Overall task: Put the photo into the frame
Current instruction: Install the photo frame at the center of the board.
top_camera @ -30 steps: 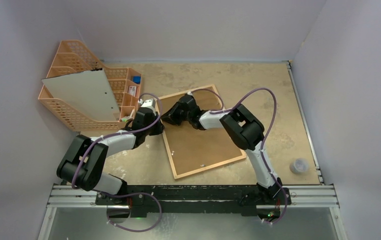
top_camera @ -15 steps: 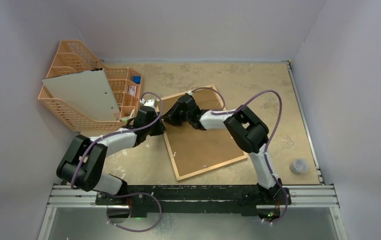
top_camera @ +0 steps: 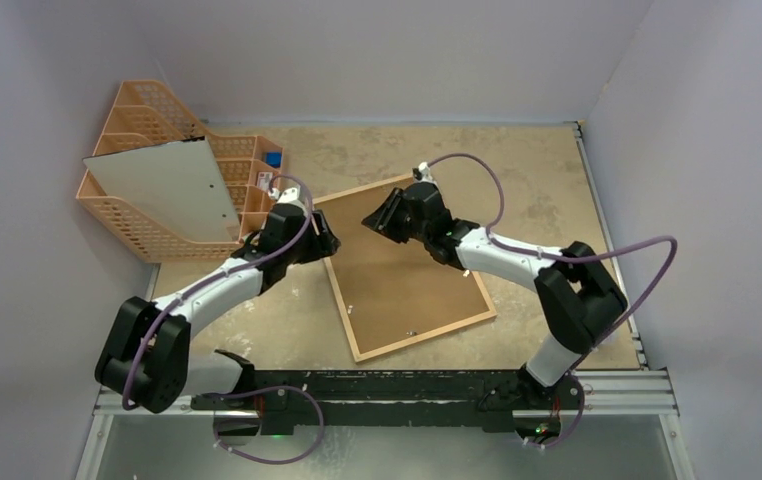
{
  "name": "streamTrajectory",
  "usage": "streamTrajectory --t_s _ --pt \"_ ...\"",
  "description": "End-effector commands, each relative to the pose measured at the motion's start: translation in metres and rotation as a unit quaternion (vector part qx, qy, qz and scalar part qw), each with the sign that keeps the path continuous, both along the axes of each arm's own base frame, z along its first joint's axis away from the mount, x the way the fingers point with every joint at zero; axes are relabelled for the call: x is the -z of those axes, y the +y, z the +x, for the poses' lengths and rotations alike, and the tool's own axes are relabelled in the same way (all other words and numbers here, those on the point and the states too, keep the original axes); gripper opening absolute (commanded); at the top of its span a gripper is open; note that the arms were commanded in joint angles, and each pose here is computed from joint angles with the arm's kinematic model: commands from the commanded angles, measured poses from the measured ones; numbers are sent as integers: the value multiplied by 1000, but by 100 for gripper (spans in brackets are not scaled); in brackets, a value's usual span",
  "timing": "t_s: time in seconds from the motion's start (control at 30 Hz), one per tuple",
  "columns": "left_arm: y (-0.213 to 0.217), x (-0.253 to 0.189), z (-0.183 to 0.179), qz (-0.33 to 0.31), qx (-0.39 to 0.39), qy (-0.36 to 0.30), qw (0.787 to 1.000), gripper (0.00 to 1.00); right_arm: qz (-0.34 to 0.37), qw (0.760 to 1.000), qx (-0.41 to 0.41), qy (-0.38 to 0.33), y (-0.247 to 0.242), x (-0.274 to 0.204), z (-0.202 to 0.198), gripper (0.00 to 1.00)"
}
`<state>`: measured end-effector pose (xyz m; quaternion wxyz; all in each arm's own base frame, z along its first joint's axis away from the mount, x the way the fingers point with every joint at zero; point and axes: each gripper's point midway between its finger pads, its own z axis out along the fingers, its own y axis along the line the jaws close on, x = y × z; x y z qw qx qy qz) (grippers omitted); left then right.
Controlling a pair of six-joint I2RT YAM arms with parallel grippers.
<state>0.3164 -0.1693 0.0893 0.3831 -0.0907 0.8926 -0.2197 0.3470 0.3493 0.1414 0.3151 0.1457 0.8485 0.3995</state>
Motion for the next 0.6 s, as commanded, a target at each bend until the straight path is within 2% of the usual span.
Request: streamTrajectory --t_s 0.0,0.17,0.33,0.47,0.57 --pt "18 -22 23 13 -77 -23 997 60 -61 998 -24 -9 -25 20 -25 35" --pt "29 -20 43 42 -123 -28 991 60 -41 995 -86 -20 -13 19 -41 31" --pt "28 -3 64 67 -137 -12 988 60 -11 991 -127 -34 -2 22 -50 29" --pt "49 10 78 121 -185 -5 975 60 -27 989 -145 -33 5 30 -45 27" --pt "55 20 88 118 -183 3 976 58 -35 990 -134 -39 -1 29 -39 26"
